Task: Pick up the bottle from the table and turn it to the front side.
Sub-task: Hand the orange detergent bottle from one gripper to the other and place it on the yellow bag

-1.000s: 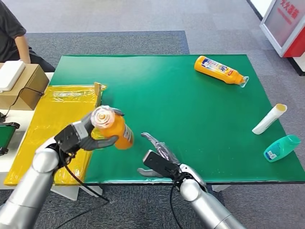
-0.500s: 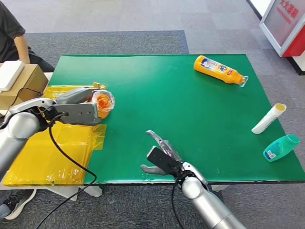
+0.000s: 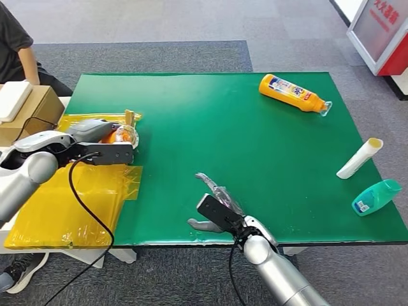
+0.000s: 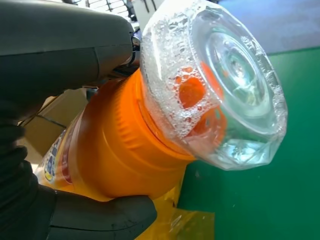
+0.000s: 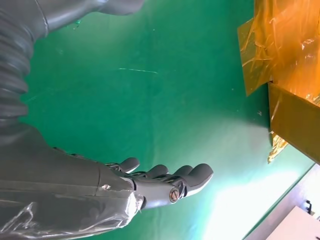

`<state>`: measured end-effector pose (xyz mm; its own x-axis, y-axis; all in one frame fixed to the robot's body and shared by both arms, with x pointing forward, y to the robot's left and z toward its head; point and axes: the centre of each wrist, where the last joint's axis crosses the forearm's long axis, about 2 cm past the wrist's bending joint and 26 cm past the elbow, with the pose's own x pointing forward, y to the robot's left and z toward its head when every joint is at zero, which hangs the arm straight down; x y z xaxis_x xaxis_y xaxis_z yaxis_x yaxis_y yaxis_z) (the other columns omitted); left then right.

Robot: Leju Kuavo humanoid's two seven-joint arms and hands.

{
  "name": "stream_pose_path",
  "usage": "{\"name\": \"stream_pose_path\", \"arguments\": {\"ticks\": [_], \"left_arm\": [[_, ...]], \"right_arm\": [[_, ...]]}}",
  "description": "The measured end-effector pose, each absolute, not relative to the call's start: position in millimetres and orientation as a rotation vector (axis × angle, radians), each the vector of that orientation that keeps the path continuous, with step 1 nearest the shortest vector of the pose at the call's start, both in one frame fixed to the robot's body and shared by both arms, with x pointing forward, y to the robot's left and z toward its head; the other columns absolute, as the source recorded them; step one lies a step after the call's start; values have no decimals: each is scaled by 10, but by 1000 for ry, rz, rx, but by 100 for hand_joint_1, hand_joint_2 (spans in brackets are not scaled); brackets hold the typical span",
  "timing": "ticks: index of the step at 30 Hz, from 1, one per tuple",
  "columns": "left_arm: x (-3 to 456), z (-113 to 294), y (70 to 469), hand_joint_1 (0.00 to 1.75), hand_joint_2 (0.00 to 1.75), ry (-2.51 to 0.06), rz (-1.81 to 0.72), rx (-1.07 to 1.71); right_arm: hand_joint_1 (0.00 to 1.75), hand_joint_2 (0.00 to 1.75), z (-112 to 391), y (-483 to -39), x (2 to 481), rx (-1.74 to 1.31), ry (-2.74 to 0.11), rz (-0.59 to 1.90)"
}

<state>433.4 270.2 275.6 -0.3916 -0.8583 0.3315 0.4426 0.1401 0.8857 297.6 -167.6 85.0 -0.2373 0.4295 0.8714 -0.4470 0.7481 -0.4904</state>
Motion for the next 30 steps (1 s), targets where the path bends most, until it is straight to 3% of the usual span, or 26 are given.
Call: {"name": "stream_pose_path", "arguments": {"ticks": [10, 16, 17, 18, 21, 23, 25, 30], "left_arm": [[4362, 2137, 2445, 173, 175, -1151, -1530, 495], [4352, 1982, 2316, 167, 175, -1107, -1544, 488], [4352, 1969, 2302, 159, 175, -1104, -1544, 485], [4350, 1956, 2289, 140, 175, -1101, -1544, 483], [4342, 1913, 2244, 56, 175, -1095, -1541, 479], [4334, 1876, 2225, 22, 175, -1090, -1537, 479], [4324, 1831, 2221, 5, 175, -1079, -1533, 478], [4299, 1722, 2263, 0, 175, -1050, -1518, 497]], "right_arm": [[0, 175, 820, -1622, 2957, 46, -1595, 826], [0, 175, 797, -1598, 2943, 56, -1583, 834], [0, 175, 793, -1598, 2941, 57, -1581, 835], [0, 175, 788, -1598, 2940, 58, -1579, 836], [0, 175, 776, -1599, 2937, 60, -1573, 838], [0, 175, 768, -1599, 2935, 60, -1569, 839], [0, 175, 759, -1601, 2933, 61, -1566, 839], [0, 175, 736, -1605, 2925, 65, -1554, 841]]}}
